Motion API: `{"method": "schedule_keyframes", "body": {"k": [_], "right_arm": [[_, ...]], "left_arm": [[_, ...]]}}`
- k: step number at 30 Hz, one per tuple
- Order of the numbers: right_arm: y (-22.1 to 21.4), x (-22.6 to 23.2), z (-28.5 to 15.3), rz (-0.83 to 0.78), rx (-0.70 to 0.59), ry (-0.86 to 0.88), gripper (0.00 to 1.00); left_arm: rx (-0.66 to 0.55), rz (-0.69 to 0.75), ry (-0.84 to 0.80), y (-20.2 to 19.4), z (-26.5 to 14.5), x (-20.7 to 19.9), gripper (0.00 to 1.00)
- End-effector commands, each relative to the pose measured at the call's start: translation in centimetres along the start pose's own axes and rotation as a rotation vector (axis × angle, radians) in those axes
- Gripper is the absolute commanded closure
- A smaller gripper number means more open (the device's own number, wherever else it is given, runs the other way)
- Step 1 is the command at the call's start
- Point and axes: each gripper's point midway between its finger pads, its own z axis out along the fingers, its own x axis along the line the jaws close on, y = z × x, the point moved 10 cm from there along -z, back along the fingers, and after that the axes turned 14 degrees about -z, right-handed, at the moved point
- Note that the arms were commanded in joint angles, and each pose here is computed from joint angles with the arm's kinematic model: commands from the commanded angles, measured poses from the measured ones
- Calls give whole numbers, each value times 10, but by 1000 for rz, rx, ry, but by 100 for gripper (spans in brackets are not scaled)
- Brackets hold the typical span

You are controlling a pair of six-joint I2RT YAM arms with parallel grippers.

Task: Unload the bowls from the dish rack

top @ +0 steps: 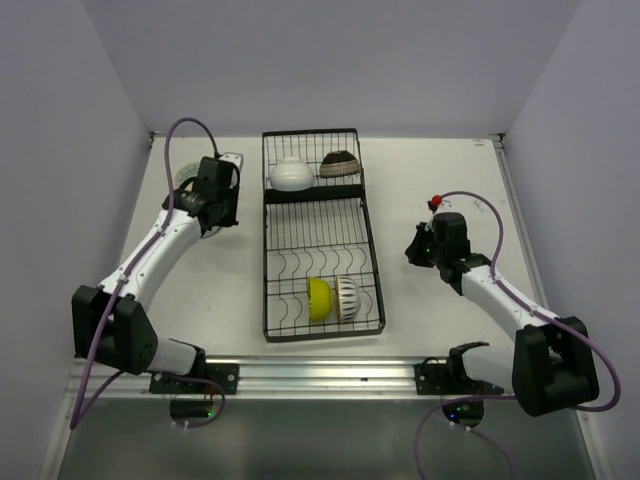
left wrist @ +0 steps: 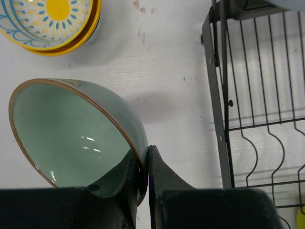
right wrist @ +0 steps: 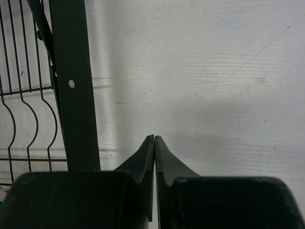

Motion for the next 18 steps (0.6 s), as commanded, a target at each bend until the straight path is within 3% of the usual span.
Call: {"method": "schedule_keyframes", "body": {"k": [1, 10, 18], "right_arm": [[10, 4, 0, -10, -29, 24, 97], [9, 4, -1, -10, -25, 26, 97], [10, 4, -2, -10, -28, 27, 96]], "left_arm": [[-51, 52, 80, 16, -1, 5, 100], [107, 113, 139, -2, 42, 2, 100], [144, 134, 193, -11, 55, 6, 100]]}}
